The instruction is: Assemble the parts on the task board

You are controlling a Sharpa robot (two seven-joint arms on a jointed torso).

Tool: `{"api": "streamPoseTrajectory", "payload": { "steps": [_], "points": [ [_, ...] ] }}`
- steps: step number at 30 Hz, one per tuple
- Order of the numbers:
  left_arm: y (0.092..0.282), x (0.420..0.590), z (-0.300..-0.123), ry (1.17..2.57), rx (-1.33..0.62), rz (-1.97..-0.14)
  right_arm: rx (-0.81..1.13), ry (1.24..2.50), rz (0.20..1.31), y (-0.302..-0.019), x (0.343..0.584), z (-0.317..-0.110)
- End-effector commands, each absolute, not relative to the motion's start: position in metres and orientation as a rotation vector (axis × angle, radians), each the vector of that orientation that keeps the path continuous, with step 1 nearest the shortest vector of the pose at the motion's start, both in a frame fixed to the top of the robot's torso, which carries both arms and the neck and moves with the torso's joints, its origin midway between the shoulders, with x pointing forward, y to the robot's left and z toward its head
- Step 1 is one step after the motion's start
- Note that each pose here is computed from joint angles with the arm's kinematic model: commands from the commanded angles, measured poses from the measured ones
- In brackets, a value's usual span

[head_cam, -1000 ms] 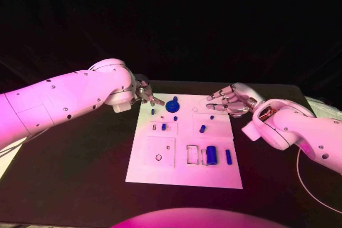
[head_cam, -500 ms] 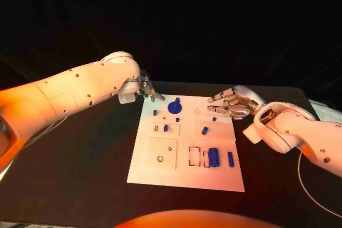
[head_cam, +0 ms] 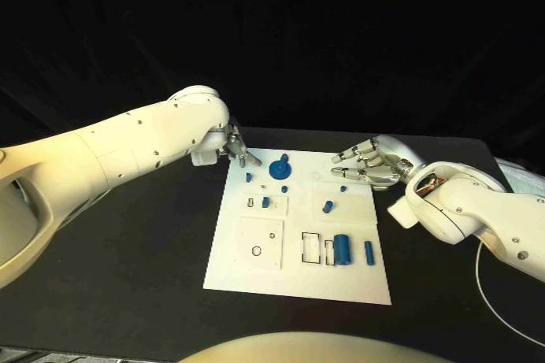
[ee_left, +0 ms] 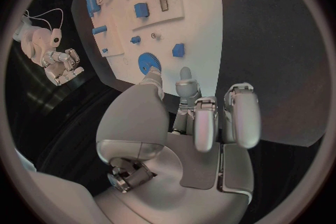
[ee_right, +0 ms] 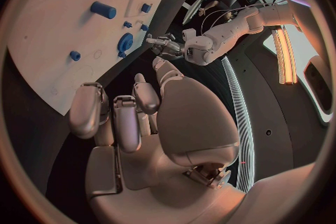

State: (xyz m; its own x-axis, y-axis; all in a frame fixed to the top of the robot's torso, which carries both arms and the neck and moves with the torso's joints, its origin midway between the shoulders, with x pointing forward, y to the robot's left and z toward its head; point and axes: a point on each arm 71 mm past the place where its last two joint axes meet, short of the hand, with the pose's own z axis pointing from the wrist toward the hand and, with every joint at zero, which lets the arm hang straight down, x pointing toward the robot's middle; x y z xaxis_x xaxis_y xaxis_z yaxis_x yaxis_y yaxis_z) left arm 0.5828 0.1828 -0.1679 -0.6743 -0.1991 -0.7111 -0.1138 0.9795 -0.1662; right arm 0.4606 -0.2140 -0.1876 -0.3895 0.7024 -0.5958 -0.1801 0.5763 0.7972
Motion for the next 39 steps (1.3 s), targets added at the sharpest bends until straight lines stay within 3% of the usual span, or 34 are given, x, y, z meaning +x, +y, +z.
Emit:
{"api": "streamPoseTrajectory", "payload": {
  "steps": [1, 39],
  "points": [
    [0.18, 0.581, -0.172, 2.365, -0.16, -0.13, 0.415, 1.725, 1.024, -0.212, 0.46, -0.188],
    [0.173, 0.578, -0.188, 2.431, -0.142, -0.117, 0.414, 1.728, 1.026, -0.211, 0.46, -0.188]
  ]
}}
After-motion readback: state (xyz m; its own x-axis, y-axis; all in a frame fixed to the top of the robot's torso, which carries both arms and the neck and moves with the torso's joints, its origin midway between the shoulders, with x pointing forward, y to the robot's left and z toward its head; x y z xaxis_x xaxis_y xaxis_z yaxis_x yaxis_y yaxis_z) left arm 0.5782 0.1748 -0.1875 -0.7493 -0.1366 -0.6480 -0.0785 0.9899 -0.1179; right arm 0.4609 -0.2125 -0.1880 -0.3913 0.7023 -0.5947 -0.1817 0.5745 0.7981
